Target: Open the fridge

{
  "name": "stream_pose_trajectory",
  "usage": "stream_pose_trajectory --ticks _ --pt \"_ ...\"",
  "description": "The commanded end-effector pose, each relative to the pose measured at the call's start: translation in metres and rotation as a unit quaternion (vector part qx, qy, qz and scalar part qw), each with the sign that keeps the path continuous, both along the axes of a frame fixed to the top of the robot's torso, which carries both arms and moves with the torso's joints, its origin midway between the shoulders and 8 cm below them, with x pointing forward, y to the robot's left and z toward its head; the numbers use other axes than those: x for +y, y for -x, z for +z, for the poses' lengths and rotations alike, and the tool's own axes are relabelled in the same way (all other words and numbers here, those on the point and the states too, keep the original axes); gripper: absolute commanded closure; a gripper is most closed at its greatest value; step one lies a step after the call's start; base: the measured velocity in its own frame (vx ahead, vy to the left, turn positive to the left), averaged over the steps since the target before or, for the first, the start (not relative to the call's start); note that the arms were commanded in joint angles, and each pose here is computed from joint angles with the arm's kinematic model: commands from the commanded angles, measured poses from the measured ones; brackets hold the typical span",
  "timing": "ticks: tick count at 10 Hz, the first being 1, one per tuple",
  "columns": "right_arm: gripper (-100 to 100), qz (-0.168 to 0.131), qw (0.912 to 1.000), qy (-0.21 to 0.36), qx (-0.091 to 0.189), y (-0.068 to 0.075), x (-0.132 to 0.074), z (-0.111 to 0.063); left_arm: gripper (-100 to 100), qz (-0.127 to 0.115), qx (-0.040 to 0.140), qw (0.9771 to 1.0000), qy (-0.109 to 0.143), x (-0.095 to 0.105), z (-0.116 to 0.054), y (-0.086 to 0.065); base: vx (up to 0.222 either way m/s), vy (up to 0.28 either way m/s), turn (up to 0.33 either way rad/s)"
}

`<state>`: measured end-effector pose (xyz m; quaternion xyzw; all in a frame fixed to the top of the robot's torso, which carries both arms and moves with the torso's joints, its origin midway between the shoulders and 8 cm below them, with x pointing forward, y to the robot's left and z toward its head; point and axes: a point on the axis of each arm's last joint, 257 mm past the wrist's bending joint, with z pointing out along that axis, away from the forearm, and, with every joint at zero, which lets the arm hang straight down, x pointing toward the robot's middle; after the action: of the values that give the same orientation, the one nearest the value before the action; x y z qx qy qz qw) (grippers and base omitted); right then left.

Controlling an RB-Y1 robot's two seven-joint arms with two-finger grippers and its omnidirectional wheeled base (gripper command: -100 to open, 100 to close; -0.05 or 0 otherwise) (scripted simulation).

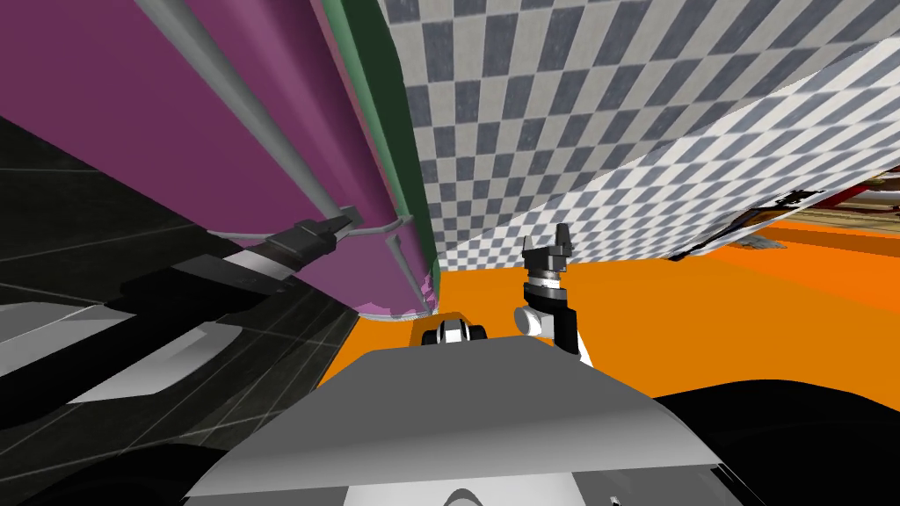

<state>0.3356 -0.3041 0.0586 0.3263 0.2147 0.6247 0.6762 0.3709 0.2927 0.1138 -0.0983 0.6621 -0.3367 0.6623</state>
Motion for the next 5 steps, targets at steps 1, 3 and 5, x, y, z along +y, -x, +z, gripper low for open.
stream_pose_trajectory --ticks 1,3,5 --pt "0 0.0 1.0 0.0 0.0 0.0 0.0 0.0 100 -0.022 -0.002 0.9997 0.003 -0.01 0.003 0.002 -0.315 0.226 -0.07" --pt "0 0.0 1.0 0.0 0.0 0.0 0.0 0.0 100 -0.038 -0.001 0.9993 0.003 -0.018 0.003 0.005 -0.232 0.244 -0.066" --pt "0 0.0 1.0 0.0 0.0 0.0 0.0 0.0 100 -0.069 0.001 0.9976 0.003 -0.035 0.003 0.01 -0.259 0.197 -0.043"
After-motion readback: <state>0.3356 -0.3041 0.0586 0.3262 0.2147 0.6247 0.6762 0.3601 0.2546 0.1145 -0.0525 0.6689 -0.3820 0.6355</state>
